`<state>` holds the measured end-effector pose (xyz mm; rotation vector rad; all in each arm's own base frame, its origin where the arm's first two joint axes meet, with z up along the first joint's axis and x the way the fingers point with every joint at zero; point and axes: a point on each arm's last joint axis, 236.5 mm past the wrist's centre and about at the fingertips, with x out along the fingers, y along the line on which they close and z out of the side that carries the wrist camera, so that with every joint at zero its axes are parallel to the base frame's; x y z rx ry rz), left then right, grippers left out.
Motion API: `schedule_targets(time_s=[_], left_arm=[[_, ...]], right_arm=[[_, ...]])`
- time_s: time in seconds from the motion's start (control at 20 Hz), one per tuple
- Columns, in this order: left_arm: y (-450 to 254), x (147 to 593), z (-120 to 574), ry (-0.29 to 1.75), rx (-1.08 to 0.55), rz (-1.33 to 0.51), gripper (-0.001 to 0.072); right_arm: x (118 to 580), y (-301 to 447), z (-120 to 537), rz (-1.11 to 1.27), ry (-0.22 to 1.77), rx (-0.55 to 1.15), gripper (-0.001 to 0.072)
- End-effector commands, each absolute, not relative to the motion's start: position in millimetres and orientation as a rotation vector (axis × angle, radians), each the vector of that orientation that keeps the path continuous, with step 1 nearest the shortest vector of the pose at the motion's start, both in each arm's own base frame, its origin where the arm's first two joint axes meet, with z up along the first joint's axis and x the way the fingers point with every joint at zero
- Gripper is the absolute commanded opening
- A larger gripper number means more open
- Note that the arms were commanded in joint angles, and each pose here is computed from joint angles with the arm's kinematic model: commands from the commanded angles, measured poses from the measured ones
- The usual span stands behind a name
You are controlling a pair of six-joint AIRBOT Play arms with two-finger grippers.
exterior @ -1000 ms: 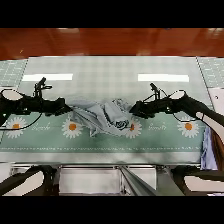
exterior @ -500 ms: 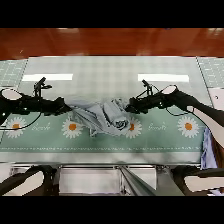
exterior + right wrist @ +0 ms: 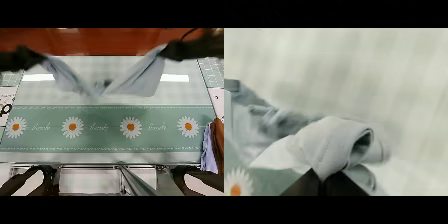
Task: Fold the shirts.
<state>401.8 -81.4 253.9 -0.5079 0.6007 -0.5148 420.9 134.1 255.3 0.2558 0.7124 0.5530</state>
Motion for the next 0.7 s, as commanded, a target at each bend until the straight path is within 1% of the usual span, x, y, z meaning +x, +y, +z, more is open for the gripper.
schedule_targets(time_s=[0.0,0.1,0.2,0.3,0.4,0.5,0.6,0.65], left_arm=[[-87.5,358.0,399.6,0.271,-0.358,-0.561,0.002],[-80.2,321.5,449.6,0.145,-0.297,-0.512,0.002],[-69.9,285.0,475.8,0.054,-0.215,-0.424,0.002],[-57.4,250.9,479.5,0.032,-0.131,-0.295,0.002],[-48.2,224.2,474.6,0.036,-0.072,-0.188,0.002],[-42.9,208.7,461.0,0.052,-0.051,-0.133,0.002],[-48.0,210.9,426.9,0.135,-0.085,-0.165,0.002],[-52.0,216.7,398.8,0.217,-0.105,-0.197,0.002]], right_arm=[[355.7,97.1,407.1,0.433,0.358,0.091,0.0029],[307.5,79.2,449.4,0.35,0.234,0.035,0.003],[260.4,54.7,468.5,0.238,0.173,0.0,0.003],[219.1,31.2,477.7,0.133,0.136,-0.016,0.003],[186.4,10.2,470.3,0.041,0.159,-0.024,0.003],[165.2,-11.5,451.4,-0.055,0.232,-0.002,0.003],[164.6,-12.0,432.3,-0.057,0.302,0.0,0.003],[171.7,-7.5,416.7,-0.038,0.355,0.002,0.003]])
